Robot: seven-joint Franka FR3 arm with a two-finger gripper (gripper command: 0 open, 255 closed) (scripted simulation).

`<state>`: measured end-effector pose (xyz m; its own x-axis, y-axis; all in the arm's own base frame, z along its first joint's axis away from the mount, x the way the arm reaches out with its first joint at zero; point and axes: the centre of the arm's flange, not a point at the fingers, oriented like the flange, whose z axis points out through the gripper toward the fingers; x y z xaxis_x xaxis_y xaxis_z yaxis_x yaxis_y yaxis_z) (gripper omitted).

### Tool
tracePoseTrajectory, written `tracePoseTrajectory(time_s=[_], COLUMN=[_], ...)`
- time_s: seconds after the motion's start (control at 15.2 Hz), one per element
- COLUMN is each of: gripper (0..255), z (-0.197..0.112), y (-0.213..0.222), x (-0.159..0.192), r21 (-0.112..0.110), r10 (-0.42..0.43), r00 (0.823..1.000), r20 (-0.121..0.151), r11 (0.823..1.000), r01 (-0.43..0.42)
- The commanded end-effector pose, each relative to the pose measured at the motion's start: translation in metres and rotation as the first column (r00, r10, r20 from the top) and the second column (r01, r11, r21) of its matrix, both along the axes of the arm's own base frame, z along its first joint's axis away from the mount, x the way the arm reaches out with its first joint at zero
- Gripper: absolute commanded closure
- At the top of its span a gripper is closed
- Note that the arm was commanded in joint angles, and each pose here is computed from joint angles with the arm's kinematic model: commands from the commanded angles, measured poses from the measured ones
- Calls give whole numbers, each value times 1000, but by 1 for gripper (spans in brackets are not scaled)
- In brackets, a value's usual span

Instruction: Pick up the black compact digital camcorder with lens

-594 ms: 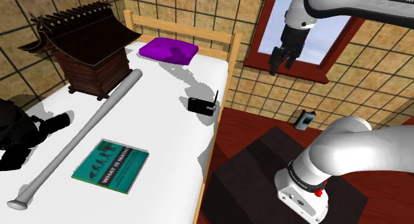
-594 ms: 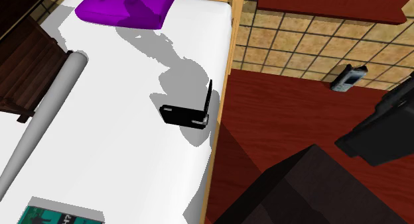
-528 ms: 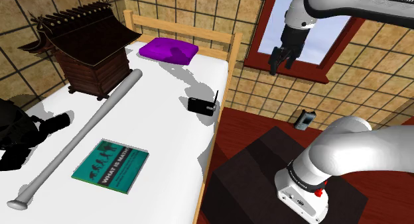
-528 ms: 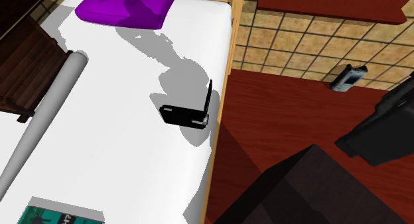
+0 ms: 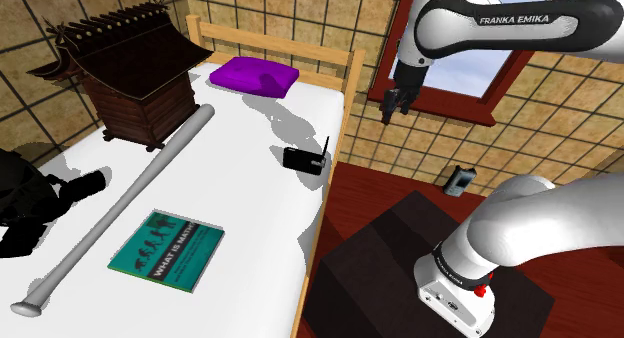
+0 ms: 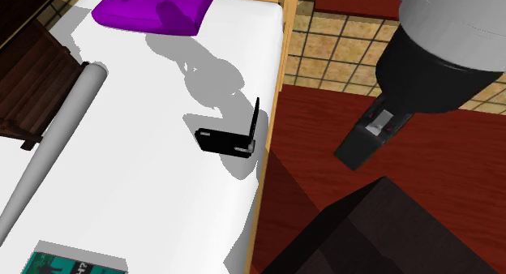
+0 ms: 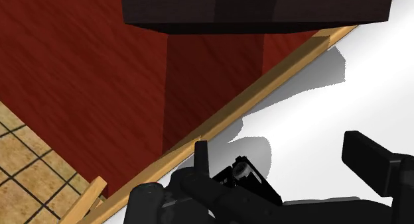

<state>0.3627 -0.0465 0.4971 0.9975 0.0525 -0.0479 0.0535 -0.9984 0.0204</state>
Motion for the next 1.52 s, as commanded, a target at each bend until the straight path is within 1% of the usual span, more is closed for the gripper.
tracePoseTrajectory(time_s=[0.0,0.33,0.73,1.06,1.45], gripper=[0,0,0,0,0], z=[-20,-71,-131,-180,-239], y=[-4,-4,2,11,28], x=[13,55,104,145,194], r21=[5,19,35,48,61], r10=[35,119,218,298,392], r00=[999,993,976,954,919], r20=[5,13,25,35,49], r11=[999,993,975,953,917], r01=[-35,-119,-218,-300,-395])
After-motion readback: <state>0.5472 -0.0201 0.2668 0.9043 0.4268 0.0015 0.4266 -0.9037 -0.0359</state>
